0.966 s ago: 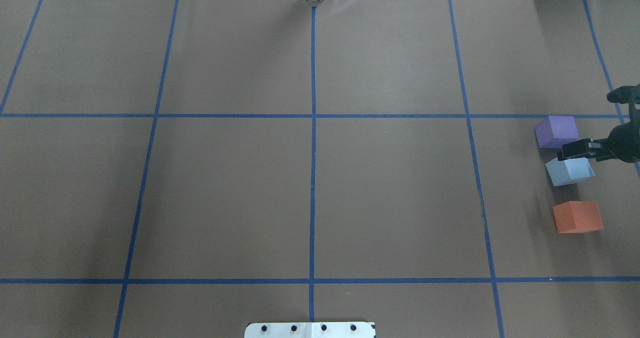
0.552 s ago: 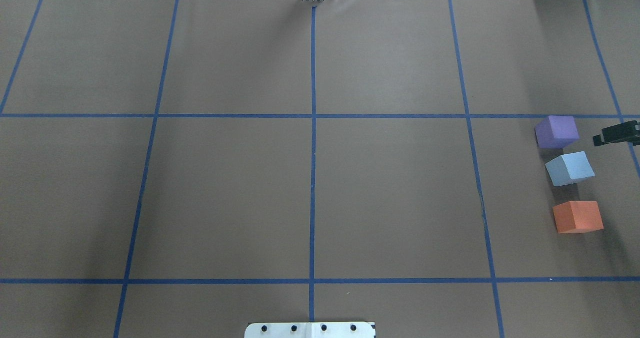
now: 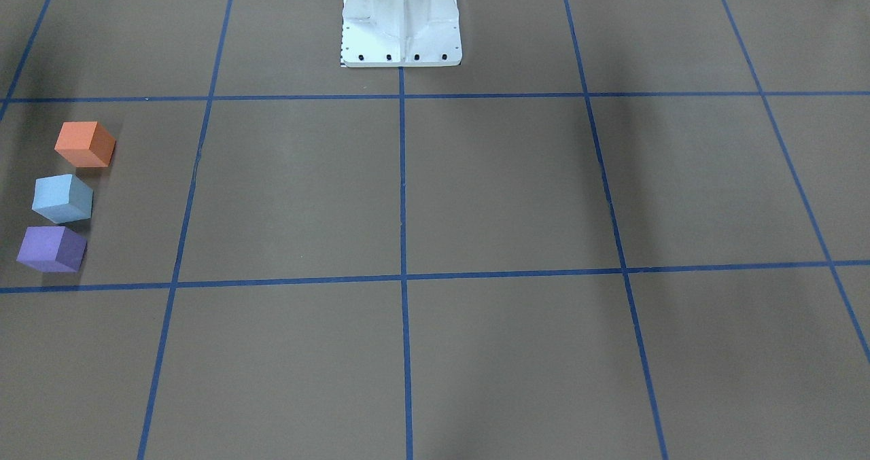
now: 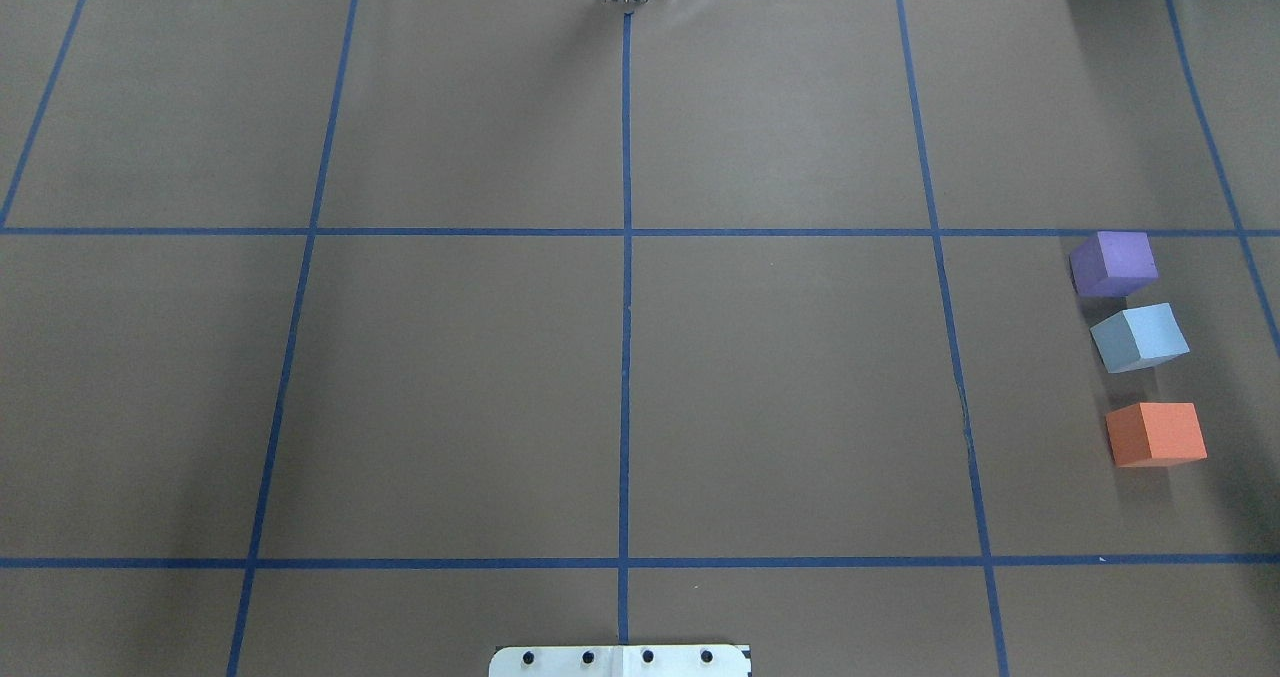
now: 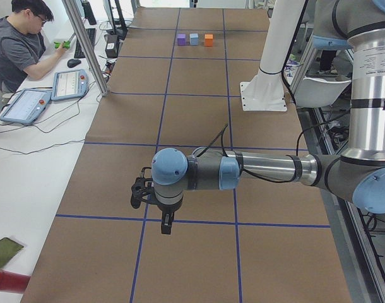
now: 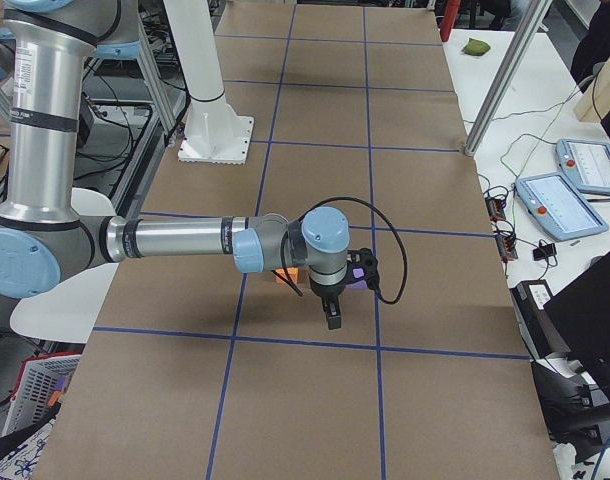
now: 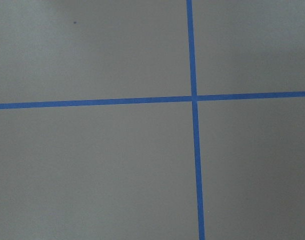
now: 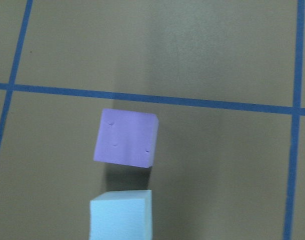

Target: Place blue block between orange and purple blocks

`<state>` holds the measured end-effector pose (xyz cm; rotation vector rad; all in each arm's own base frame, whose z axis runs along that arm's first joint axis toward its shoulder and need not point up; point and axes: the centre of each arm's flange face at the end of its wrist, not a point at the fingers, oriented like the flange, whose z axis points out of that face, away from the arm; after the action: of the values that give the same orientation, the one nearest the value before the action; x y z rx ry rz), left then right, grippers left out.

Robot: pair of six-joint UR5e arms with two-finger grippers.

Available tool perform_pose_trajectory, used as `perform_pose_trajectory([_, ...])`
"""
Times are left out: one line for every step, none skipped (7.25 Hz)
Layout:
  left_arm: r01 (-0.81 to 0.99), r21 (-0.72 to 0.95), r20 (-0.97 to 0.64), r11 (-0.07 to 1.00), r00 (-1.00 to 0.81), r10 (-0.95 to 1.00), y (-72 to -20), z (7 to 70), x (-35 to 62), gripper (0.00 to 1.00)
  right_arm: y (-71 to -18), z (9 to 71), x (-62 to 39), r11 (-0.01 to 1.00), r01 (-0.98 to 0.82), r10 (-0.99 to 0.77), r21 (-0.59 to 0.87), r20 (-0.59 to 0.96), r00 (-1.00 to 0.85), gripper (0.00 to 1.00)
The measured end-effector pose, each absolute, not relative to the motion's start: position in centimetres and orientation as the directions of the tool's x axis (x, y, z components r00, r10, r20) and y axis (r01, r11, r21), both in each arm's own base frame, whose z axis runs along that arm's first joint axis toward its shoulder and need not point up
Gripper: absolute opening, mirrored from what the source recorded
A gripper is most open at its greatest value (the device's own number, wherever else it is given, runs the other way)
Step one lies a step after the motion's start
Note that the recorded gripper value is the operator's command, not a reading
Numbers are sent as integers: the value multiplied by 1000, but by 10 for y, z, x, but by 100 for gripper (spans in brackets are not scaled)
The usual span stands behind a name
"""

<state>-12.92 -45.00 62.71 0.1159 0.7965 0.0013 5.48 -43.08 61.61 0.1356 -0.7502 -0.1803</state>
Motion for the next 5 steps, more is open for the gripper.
perform_pose_trajectory([42, 101, -717, 994, 696, 44, -447, 630, -128, 100, -425, 620, 67, 981, 107, -188, 160, 674, 714, 100])
perform_pose_trajectory([39, 104, -719, 994, 693, 48, -443, 633, -128, 100, -421, 622, 72, 988, 83, -151, 132, 685, 712, 100])
perform_pose_trajectory([38, 115, -718, 993, 694, 57, -441, 631, -127, 100, -420, 622, 73, 992, 59, -119, 110, 693, 711, 100])
perform_pose_trajectory([37, 130, -715, 991, 695, 68, -442, 627, -127, 100, -420, 622, 74, 994, 48, -104, 100, 696, 711, 100])
perform_pose_trajectory([36, 149, -712, 988, 697, 82, -443, 618, -127, 100, -420, 622, 74, 995, 43, -97, 95, 697, 710, 100])
